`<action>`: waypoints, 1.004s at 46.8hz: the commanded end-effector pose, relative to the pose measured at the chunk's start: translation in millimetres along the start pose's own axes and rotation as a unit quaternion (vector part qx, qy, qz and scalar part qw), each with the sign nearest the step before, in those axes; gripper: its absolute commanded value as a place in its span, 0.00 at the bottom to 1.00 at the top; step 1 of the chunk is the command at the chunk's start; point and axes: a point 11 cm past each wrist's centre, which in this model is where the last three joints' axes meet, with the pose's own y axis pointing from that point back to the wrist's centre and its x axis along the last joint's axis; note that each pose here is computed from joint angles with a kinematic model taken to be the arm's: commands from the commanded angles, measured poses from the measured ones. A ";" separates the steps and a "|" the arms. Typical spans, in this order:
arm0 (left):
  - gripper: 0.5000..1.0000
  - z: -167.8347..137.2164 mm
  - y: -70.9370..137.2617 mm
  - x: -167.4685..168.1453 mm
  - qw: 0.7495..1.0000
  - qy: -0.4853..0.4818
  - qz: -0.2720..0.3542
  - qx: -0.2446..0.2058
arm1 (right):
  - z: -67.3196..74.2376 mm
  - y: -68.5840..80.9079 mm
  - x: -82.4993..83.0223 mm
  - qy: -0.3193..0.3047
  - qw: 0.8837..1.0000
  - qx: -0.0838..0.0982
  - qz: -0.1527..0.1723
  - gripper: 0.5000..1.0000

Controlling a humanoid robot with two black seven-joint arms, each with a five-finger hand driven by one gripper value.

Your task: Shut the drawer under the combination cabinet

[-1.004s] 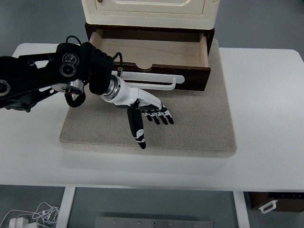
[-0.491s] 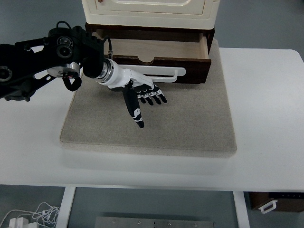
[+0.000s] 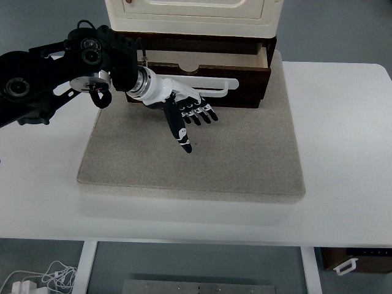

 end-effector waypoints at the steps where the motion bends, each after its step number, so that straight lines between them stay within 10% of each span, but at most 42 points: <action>1: 0.99 2.3 -3.5 3.4 1.000 0.005 0.002 0.001 | 0.0 0.0 -0.3 0.000 1.000 0.000 0.000 0.90; 47: 0.99 -7.3 -3.8 52.8 0.996 0.060 0.064 0.028 | 0.0 0.0 0.3 0.000 1.000 0.000 0.000 0.90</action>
